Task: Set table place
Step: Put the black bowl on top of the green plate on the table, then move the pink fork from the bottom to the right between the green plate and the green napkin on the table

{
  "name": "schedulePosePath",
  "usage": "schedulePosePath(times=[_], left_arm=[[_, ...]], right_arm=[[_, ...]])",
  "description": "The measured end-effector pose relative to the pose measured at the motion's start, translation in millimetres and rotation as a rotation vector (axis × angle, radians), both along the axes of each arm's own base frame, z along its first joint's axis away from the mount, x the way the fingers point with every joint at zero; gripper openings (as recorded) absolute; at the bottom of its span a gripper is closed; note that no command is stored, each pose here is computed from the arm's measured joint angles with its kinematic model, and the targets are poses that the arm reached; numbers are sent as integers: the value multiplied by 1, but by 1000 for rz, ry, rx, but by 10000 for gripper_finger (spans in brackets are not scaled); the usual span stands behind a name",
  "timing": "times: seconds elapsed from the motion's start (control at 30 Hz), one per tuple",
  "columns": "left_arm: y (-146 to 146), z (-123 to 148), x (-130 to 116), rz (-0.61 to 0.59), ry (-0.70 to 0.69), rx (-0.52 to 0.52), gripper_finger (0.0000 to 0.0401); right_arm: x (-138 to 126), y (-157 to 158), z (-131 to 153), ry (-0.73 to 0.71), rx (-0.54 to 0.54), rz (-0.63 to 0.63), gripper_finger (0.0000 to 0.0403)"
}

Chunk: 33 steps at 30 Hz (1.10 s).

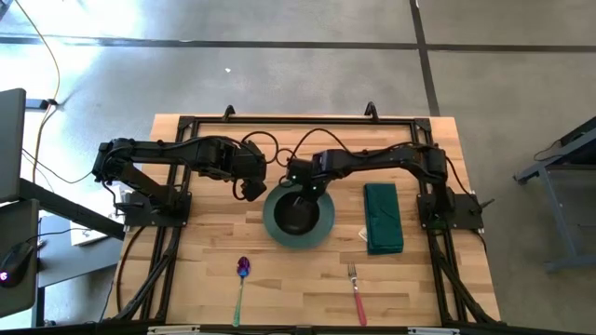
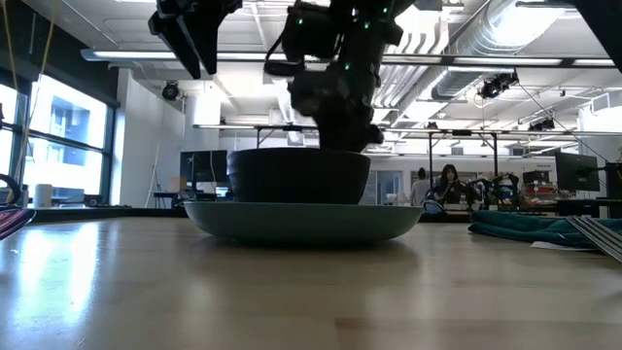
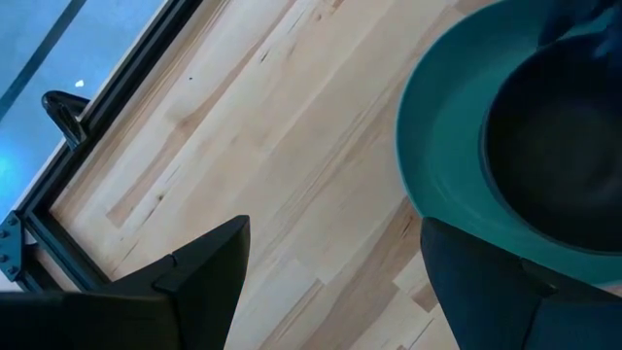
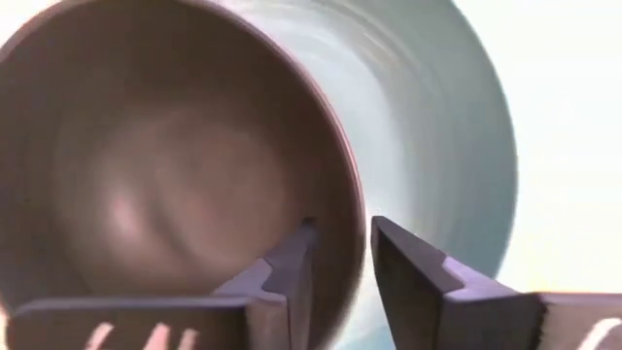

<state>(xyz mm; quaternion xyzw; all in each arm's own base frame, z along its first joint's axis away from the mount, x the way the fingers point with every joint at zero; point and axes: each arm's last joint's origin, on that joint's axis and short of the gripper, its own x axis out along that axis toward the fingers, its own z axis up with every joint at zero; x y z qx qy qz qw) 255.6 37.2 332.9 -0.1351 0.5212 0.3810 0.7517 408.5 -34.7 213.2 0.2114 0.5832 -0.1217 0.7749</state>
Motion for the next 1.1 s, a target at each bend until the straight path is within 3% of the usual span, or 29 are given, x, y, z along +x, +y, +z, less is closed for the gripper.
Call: schedulePosePath(times=[0.27,0.43,0.6,0.9,1.1], left_arm=[[0,0,1,-5,-7,2,287],[0,1,4,-35,-27,12,287],[0,2,6,-85,-32,14,287],[0,2,7,-138,-18,14,287],[0,2,7,-143,-19,15,287]], right_arm=[[-34,12,52,100,-77,-57,110],[-67,33,84,158,-120,-192,110],[-92,70,110,100,-128,-352,110],[-132,159,111,138,-98,-647,110],[-151,222,92,138,-60,-771,110]])
